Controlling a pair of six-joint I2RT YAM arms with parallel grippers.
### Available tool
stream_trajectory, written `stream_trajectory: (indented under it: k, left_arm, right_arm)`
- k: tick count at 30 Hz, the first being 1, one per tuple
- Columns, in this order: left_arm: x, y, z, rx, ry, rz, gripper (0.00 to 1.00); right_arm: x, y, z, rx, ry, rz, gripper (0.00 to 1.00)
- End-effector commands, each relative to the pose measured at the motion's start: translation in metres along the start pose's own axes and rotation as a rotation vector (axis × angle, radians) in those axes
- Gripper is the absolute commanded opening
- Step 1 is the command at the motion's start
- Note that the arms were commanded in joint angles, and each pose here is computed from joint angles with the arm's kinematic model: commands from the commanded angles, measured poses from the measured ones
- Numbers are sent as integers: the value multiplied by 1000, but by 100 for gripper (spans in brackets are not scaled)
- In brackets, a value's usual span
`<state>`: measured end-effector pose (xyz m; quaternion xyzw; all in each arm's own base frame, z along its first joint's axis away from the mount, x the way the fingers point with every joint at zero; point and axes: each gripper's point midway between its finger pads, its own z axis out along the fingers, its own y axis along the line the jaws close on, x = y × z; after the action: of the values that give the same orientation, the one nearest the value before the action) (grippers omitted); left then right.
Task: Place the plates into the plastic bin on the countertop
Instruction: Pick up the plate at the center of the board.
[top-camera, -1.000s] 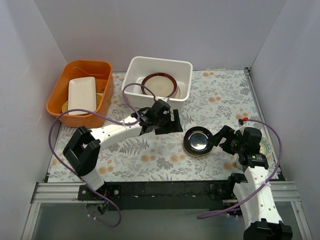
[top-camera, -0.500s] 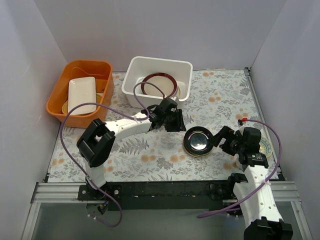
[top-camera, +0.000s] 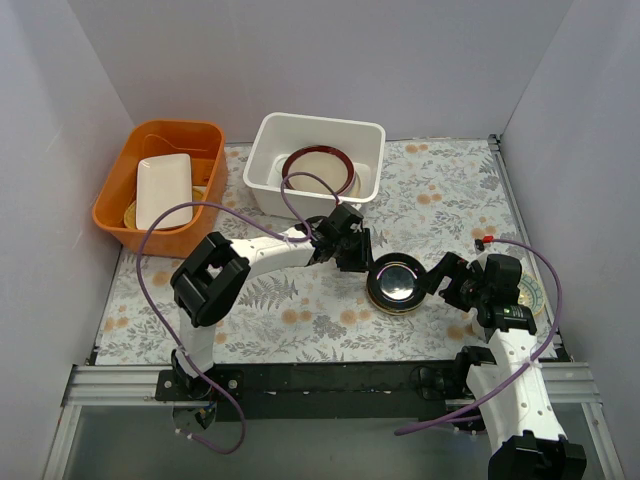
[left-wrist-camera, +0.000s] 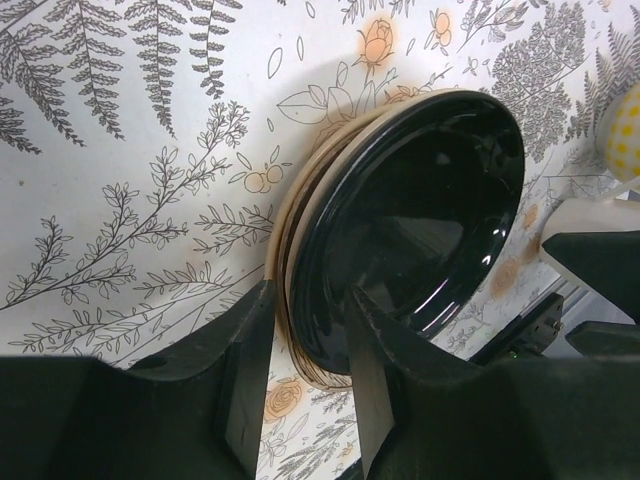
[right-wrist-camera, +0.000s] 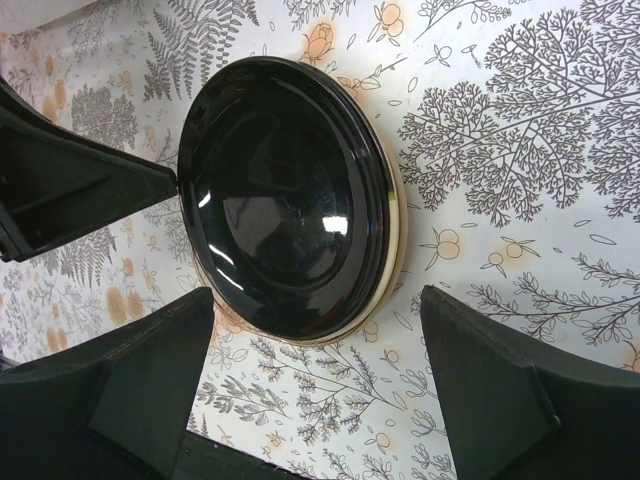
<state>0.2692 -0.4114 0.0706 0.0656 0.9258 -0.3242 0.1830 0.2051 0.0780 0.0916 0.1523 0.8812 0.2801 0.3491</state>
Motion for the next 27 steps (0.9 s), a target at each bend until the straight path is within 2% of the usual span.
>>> stream_trajectory:
  k: [1, 17, 23, 27]
  left_arm:
    - [-5, -13, -1, 44, -17, 26, 32]
    - [0, -18, 10, 52, 9, 40, 20]
    - [-2, -22, 5, 52, 1, 49, 1]
    - [-6, -22, -3, 40, -18, 58, 0]
  right_arm:
    - [-11, 6, -2, -18, -32, -31, 91]
    - [-8, 4, 0, -18, -20, -30, 91]
    - [-8, 4, 1, -19, -22, -28, 91]
    - [-7, 3, 2, -23, -22, -27, 91]
